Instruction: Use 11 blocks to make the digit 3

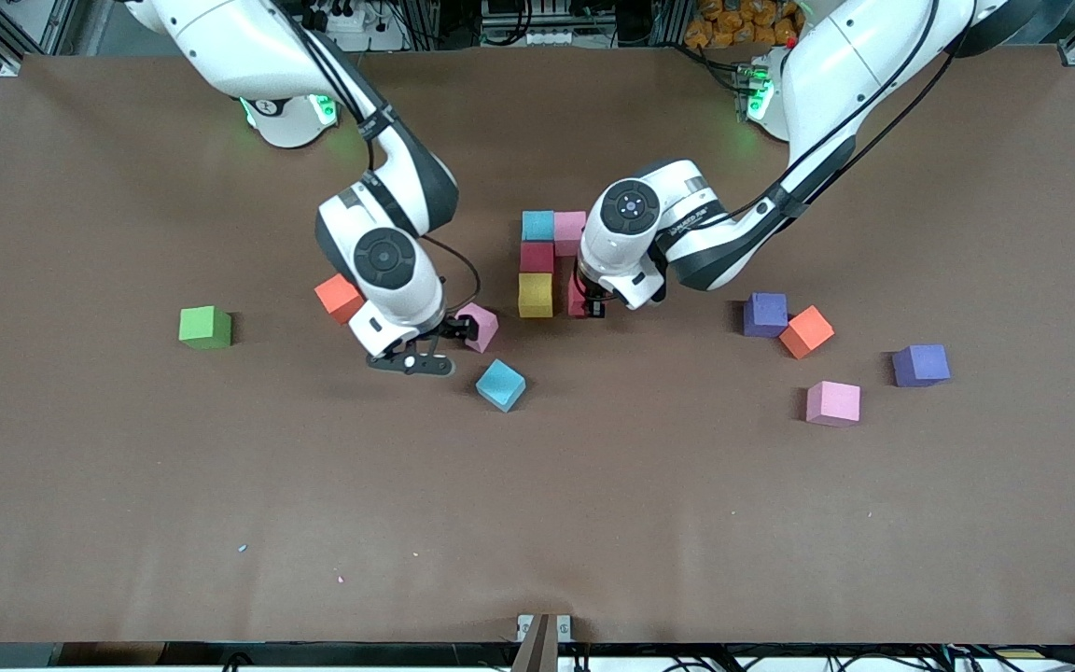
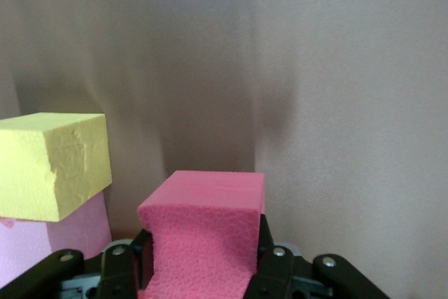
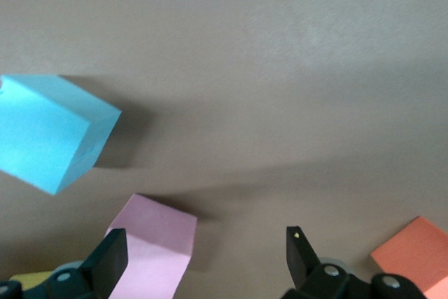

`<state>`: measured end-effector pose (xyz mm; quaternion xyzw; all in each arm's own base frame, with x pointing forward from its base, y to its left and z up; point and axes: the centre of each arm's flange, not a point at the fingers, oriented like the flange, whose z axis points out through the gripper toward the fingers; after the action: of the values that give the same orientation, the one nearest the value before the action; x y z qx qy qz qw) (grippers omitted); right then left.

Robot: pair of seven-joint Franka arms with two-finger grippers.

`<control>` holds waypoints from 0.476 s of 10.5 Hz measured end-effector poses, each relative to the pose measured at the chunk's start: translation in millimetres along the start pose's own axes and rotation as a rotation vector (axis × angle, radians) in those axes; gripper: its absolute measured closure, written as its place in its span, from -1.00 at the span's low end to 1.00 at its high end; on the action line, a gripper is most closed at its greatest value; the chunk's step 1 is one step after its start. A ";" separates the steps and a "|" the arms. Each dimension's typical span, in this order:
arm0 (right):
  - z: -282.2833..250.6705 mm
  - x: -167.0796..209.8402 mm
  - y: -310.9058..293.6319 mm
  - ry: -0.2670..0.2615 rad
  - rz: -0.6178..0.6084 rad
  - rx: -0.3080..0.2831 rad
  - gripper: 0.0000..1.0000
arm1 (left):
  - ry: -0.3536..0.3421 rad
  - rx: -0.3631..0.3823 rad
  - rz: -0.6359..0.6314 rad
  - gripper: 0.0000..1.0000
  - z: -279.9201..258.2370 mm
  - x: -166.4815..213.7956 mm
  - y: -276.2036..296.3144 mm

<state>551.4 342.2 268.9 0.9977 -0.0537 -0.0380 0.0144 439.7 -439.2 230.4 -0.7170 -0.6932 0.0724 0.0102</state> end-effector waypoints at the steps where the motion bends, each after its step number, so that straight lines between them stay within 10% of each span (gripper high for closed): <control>1: -1.0 4.7 5.5 0.008 -0.003 -0.002 -1.00 | 0.012 0.000 -0.001 -0.08 5.6 -4.3 -4.2; 5: 16.0 12.4 22.3 0.072 -0.013 0.032 -1.00 | 0.061 -0.018 -0.008 -0.08 24.6 -20.8 -14.5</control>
<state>560.1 318.3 252.7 0.9989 -0.0473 -0.0012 0.0001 421.8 -461.4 209.7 -0.7161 -0.6961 0.0444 0.0251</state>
